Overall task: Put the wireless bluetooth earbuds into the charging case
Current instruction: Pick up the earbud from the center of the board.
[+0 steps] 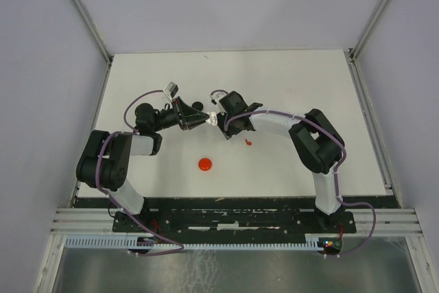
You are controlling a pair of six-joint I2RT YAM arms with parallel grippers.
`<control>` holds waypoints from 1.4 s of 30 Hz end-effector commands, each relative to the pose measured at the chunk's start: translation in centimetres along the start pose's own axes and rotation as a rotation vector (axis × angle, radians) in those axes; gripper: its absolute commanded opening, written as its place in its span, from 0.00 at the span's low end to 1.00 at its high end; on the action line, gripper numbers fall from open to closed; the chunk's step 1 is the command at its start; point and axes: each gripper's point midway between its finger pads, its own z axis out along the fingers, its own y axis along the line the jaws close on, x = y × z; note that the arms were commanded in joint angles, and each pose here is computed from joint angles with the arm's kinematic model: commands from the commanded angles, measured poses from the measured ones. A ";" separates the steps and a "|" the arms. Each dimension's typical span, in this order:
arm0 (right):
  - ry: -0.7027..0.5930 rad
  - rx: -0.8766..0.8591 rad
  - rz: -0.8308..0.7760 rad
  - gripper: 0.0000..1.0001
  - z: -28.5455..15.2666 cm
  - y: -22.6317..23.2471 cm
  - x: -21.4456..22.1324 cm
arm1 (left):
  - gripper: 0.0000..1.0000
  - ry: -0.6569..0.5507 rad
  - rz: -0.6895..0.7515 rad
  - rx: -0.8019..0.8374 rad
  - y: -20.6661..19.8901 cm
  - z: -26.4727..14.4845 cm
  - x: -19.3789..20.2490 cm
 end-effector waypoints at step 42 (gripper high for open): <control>-0.035 -0.013 0.128 0.65 -3.4 -3.1 -3.9 | 0.03 -0.011 0.101 0.050 -1.8 -0.1 -0.4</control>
